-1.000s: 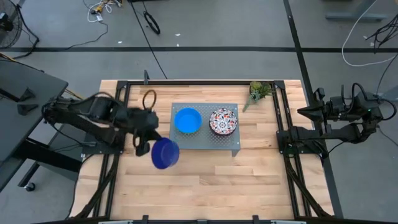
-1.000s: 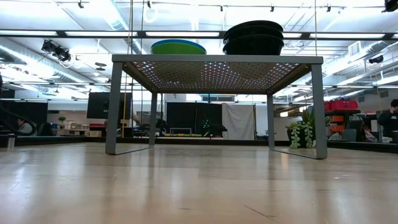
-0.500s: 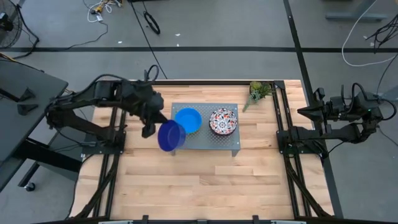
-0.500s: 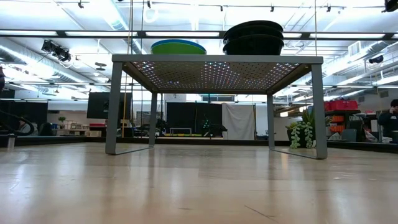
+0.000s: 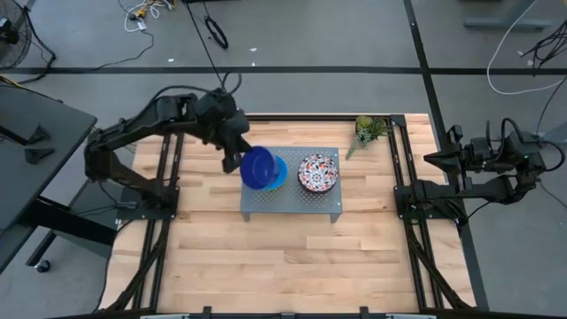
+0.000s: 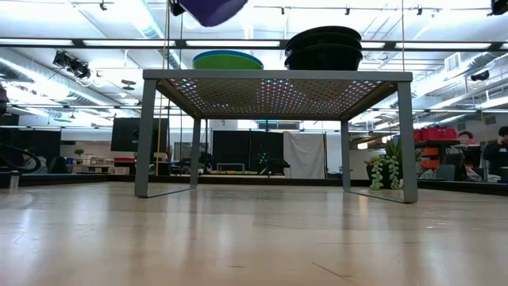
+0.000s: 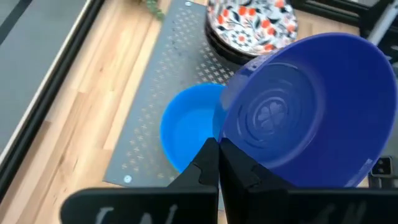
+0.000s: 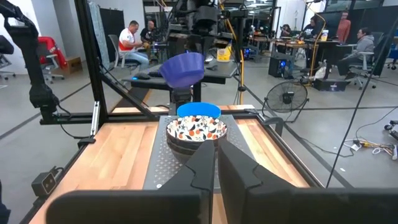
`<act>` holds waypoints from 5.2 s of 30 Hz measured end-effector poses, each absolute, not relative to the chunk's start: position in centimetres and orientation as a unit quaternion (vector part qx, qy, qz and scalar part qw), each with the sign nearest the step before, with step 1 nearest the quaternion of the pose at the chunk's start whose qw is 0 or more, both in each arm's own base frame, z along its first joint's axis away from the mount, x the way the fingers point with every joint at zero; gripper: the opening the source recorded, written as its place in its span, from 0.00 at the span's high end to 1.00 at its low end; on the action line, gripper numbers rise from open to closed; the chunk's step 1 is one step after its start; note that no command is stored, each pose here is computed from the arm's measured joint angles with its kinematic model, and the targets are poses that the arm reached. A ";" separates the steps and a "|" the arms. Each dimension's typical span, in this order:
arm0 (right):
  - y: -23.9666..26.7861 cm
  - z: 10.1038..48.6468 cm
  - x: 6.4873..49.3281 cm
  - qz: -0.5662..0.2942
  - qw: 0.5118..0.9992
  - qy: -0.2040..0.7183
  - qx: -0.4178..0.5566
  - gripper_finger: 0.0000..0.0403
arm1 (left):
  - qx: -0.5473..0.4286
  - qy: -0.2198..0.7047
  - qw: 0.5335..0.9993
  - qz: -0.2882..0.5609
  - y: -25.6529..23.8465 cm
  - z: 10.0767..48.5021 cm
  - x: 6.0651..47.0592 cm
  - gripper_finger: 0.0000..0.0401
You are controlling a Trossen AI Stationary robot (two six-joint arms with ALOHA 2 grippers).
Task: Pick & Place Mini bowls
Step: Stack the dark blue bowl on top of the other light blue bowls on the shelf
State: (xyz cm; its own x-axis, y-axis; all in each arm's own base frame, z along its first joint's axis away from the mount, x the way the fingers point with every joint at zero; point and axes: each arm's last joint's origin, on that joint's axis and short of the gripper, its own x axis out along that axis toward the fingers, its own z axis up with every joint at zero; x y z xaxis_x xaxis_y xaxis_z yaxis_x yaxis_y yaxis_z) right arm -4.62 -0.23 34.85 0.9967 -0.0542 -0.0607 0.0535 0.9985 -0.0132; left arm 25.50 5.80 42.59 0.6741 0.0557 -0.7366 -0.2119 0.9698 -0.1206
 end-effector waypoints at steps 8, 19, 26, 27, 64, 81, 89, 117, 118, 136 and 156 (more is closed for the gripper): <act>-0.2 34.9 -4.6 -0.027 0.999 0.031 -0.006 0.94 | -0.116 0.409 0.899 0.103 8.0 42.0 27.1 1.00; -0.2 34.9 -4.6 -0.027 0.999 0.030 -0.006 0.94 | -0.087 0.432 0.896 0.052 9.9 40.4 28.5 1.00; -0.2 34.9 -4.6 -0.027 0.999 0.031 -0.006 0.94 | 0.034 0.433 0.901 -0.010 10.5 40.3 28.4 1.00; -0.2 34.9 -4.6 -0.027 0.999 0.031 -0.006 0.94 | 0.054 0.432 0.900 -0.017 10.5 40.3 28.4 1.00; -0.2 34.9 -4.6 -0.027 0.999 0.031 -0.006 0.94 | -0.375 0.459 0.793 0.142 10.4 39.7 26.9 1.00; -0.2 34.9 -4.6 -0.027 0.999 0.031 -0.006 0.94 | -0.351 0.458 0.795 0.190 9.3 38.9 28.7 1.00; -0.2 34.9 -4.6 -0.027 0.999 0.031 -0.006 0.94 | -0.341 0.478 0.790 0.178 9.8 38.0 29.3 1.00; -0.2 34.8 -4.6 -0.027 0.999 0.031 -0.006 0.94 | -0.298 0.518 0.789 0.145 10.2 36.8 29.8 1.00; -0.2 34.8 -4.6 -0.027 0.999 0.031 -0.006 0.94 | -0.297 0.518 0.789 0.144 10.2 36.8 29.8 1.00; -0.2 34.8 -4.6 -0.027 0.999 0.031 -0.006 0.94 | -0.291 0.526 0.790 0.124 10.6 36.0 30.6 0.98; -0.2 34.8 -4.6 -0.027 0.999 0.031 -0.006 0.94 | -0.289 0.525 0.791 0.125 10.7 36.0 30.6 0.85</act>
State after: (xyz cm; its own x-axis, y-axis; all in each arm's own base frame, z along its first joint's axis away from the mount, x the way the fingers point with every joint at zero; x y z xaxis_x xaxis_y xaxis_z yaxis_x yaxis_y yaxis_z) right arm -4.60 -0.23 34.85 0.9966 -0.0540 -0.0614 0.0533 0.9985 -0.0132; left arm 30.61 10.66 36.00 0.4165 -0.1056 -0.9030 -0.5012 0.8020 -0.3250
